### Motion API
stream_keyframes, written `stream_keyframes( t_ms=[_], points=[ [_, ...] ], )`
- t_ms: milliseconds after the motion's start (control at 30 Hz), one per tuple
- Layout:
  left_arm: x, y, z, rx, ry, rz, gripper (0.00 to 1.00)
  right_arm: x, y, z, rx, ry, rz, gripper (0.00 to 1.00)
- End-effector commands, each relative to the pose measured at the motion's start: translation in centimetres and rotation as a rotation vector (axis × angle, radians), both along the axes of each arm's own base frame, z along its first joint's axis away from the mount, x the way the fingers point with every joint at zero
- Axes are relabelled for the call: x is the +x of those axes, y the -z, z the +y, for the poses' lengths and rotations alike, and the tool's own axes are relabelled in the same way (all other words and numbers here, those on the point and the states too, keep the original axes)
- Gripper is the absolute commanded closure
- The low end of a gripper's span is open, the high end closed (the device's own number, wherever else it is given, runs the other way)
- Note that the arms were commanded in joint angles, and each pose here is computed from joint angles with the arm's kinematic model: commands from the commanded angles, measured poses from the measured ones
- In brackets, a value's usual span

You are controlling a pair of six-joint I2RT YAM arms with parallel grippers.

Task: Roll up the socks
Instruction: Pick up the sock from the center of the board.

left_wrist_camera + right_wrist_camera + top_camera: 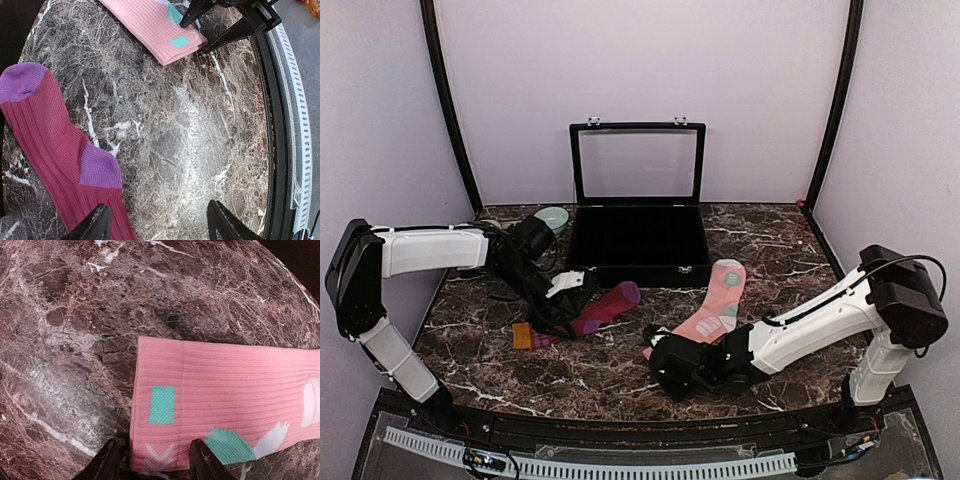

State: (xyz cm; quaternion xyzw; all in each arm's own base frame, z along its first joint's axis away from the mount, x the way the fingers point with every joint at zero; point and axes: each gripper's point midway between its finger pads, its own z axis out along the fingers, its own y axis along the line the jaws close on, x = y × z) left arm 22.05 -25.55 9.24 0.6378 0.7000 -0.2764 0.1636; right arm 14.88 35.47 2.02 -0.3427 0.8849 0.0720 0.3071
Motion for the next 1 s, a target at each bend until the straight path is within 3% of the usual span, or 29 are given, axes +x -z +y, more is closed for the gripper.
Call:
stream_keyframes(
  t_ms=[0,233,400,700,967],
  points=[
    [0.2,-1.6,-0.5,-0.031,0.0,-0.009,0.32,-0.3,1.7,-0.7,-0.025,0.004,0.036,0.57],
    [-1.9,-0.5,-1.6,0.004,0.112,-0.029,0.31,-0.3,1.8,-1.0,0.035,0.015,0.115,0.84],
    [-3.8,0.3,-3.6,0.024,0.231,-0.092,0.31,-0.5,1.5,-1.0,0.098,0.014,0.184,0.92],
    [-4.2,0.8,-8.5,0.011,0.354,-0.146,0.34,-1.5,1.2,-1.7,0.208,0.018,0.322,0.93],
    [-4.7,0.6,-12.0,-0.053,0.407,-0.149,0.49,-1.7,1.3,-2.4,0.269,0.033,0.411,0.93]
  ],
)
